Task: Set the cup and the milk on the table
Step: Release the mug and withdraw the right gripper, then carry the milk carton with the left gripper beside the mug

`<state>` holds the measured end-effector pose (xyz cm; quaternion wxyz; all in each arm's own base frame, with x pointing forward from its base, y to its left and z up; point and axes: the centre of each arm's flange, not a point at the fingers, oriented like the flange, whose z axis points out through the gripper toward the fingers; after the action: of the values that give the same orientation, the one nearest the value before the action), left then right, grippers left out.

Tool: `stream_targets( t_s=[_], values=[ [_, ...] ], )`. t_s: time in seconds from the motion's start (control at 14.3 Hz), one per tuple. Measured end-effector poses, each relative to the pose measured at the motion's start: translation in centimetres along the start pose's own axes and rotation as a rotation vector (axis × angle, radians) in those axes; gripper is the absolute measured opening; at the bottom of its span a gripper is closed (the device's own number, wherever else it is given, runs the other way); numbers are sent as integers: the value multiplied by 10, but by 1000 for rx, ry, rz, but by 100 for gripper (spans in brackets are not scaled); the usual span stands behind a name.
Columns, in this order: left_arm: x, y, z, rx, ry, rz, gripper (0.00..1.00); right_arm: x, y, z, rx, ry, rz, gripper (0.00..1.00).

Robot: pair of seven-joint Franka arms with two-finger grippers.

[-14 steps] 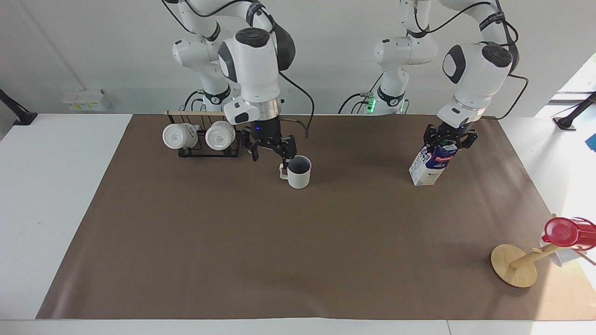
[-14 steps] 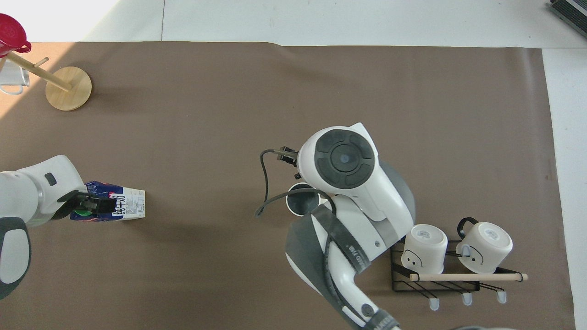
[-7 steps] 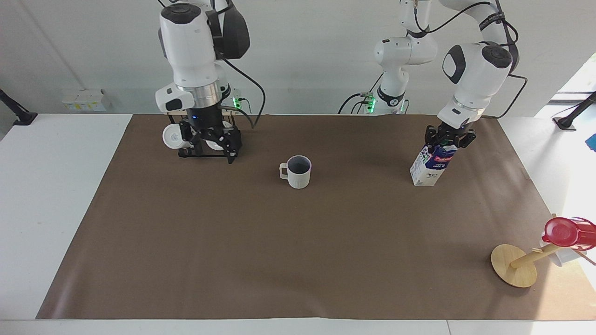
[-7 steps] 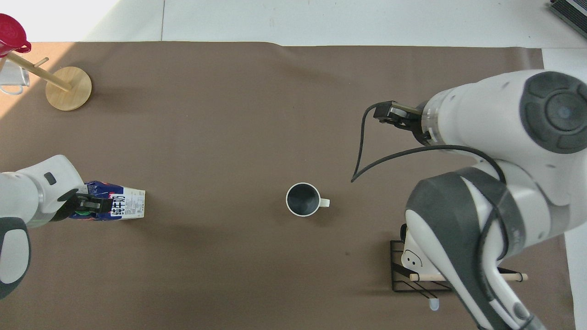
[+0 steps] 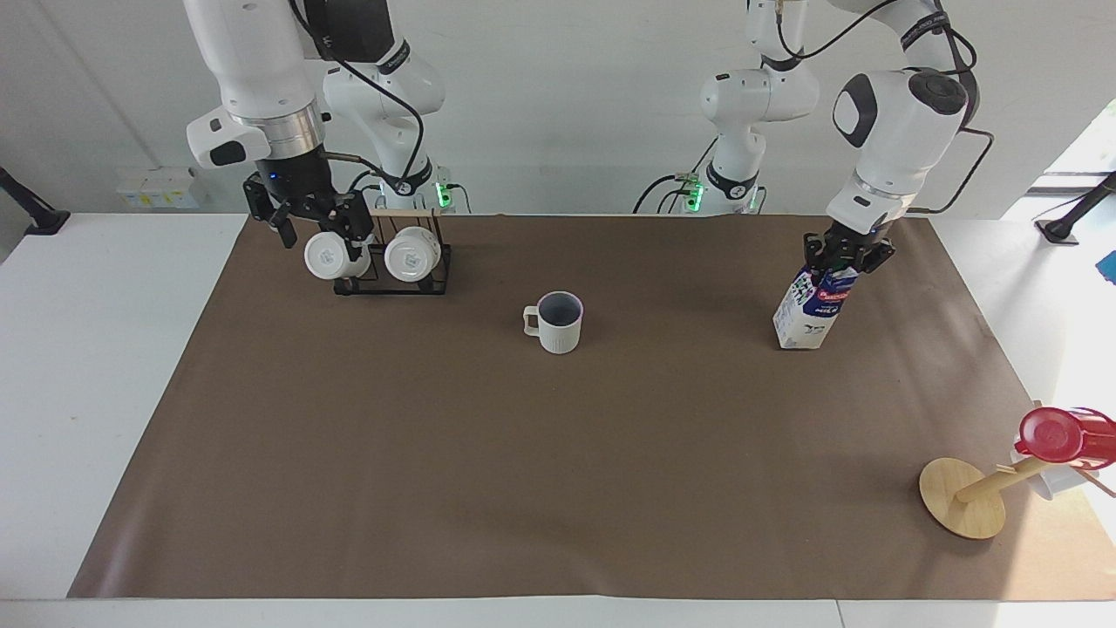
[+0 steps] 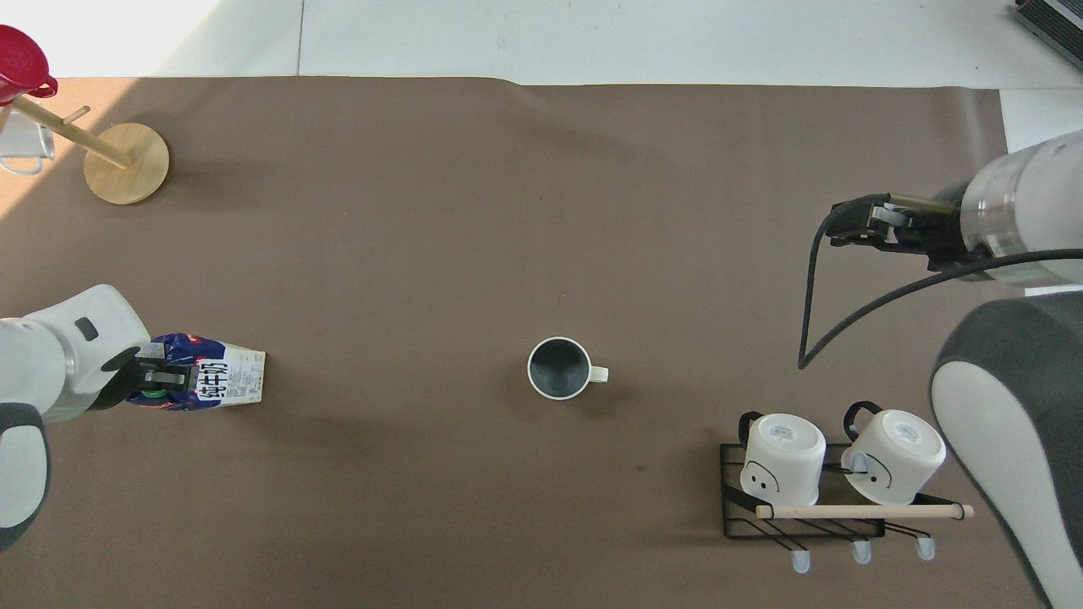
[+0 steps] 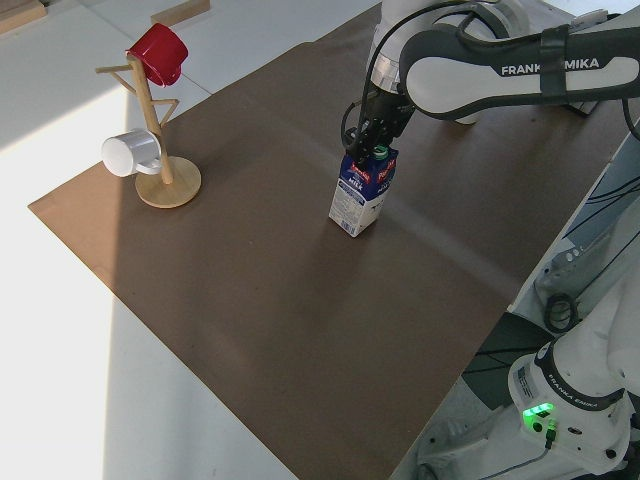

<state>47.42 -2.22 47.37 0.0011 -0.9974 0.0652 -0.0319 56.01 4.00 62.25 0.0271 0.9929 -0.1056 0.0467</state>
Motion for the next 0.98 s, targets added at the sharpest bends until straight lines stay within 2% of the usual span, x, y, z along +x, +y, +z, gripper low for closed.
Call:
stream_targets(
  t_s=[0.28,0.7,0.98],
  values=[
    [5,65,-16,-8,4,-72,41,-2,6,-17,17,-24,6,100],
    [-8,182,-30,-33,22,-180,41,0,31,-15,36,-67,6,100],
    [-16,238,-12,-42,13,-215,41,-1,31,-15,35,-72,5,100]
  ],
)
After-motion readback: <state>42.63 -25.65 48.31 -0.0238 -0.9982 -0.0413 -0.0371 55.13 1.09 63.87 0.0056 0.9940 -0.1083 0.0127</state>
